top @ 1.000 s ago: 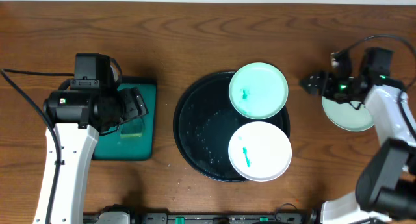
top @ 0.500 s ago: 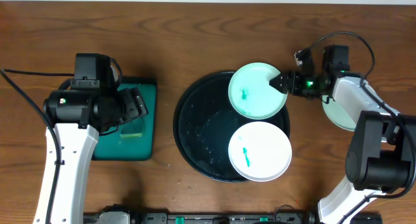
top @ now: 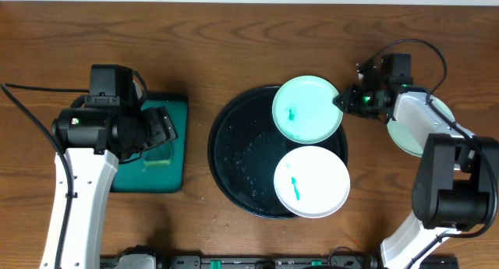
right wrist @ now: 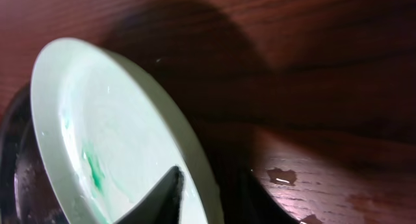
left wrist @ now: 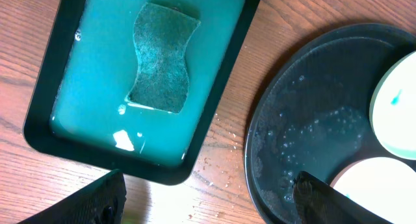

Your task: Clean dirty plates on tray and stack at the side

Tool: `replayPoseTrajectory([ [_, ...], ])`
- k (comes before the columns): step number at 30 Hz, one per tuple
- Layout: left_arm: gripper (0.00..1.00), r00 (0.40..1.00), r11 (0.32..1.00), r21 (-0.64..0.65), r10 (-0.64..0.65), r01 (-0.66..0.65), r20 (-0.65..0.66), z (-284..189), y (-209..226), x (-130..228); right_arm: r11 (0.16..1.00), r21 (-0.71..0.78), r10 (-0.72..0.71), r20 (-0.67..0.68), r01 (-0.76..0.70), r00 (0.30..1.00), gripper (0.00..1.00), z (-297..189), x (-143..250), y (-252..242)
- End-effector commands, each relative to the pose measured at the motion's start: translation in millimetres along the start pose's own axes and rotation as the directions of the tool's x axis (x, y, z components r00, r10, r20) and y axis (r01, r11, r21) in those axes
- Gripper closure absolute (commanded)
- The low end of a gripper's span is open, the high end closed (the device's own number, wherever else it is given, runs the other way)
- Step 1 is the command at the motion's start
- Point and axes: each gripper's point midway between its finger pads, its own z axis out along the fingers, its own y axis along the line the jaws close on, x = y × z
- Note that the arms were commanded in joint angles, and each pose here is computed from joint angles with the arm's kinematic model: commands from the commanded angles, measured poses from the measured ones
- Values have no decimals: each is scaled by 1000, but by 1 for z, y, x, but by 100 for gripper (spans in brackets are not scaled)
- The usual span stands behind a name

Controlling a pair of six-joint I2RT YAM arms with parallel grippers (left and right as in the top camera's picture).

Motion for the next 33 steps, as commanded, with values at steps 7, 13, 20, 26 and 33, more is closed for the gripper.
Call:
replayPoseTrajectory([
  [7, 18, 1000, 1000, -8, 15, -15, -7, 1, 1, 2, 998, 66, -19, -28, 21, 999, 92, 17, 13, 8],
  [13, 17, 1000, 1000, -7, 15, -15, -6, 1, 1, 2, 998, 63, 15, -38, -12, 999, 99, 18, 16, 12],
  [20, 17, 1000, 1000, -7, 15, -15, -6, 1, 1, 2, 994, -71, -88, -48, 84, 995, 98, -2, 23, 59],
  [26, 18, 1000, 1000, -7, 15, -15, -4, 2, 1, 1, 995, -33, -101, -79, 99, 992, 98, -12, 47, 96],
  [33, 25, 999, 1000, -24, 11, -12, -44, 14, 3, 2, 991, 116, -49, -154, 67, 987, 99, 21, 76, 84],
])
